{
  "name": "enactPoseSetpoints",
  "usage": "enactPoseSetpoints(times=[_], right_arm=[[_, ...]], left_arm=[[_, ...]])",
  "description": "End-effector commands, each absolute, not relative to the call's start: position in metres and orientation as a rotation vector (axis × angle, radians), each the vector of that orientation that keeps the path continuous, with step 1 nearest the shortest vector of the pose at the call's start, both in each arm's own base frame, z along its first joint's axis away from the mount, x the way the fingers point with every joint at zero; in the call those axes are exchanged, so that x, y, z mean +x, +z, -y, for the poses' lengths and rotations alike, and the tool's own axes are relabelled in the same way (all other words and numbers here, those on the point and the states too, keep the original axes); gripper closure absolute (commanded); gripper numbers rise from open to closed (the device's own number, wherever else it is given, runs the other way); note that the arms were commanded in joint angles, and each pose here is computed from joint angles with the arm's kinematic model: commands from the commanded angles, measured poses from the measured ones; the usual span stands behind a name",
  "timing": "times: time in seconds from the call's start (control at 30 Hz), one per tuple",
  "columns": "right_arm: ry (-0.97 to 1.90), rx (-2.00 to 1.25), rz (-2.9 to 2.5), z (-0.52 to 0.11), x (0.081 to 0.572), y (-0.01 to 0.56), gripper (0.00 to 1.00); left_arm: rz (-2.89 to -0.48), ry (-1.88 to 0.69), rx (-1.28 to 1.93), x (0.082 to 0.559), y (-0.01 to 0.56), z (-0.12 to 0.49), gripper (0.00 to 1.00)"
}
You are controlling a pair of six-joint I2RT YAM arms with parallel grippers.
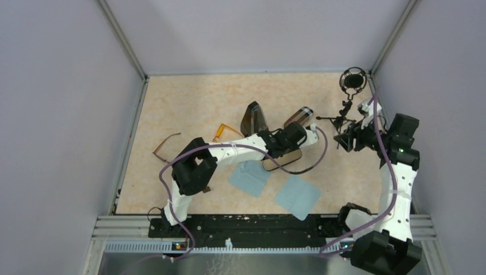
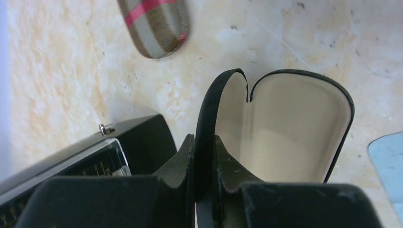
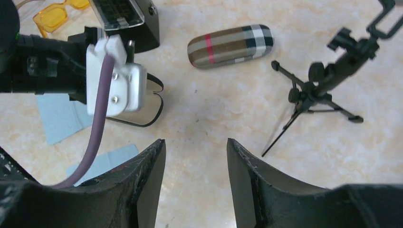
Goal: Organize the sunglasses
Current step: Place the sunglasses case at the center of the board.
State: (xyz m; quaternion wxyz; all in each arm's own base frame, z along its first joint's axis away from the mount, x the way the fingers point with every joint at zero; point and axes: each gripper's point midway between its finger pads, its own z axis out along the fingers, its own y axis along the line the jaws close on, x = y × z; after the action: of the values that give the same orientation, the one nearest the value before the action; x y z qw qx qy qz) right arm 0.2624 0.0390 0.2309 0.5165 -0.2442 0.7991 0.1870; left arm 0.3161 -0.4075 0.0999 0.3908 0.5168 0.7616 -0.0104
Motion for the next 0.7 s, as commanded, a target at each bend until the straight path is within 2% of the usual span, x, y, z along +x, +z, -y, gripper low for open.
enactPoseSetpoints(times=[0.0, 0.37, 0.67], right_arm=[[0.594, -0.581, -1.904, -0.034, 0.249, 0.221, 0.50], [0.569, -0.615, -1.949, -0.029, 0.232, 0.184, 0.50], [0.547, -0.610, -1.975, -0.026, 0.230, 0.175, 0.48]], left_arm=[[-1.715, 0.208, 1.518, 0.326, 0.110, 0.417, 1.00], [-1.521, 0.351, 1.587, 0.337, 0.110, 0.438, 1.00], [-1.474, 0.394, 1.599, 0.349, 0.101, 0.448, 1.00]])
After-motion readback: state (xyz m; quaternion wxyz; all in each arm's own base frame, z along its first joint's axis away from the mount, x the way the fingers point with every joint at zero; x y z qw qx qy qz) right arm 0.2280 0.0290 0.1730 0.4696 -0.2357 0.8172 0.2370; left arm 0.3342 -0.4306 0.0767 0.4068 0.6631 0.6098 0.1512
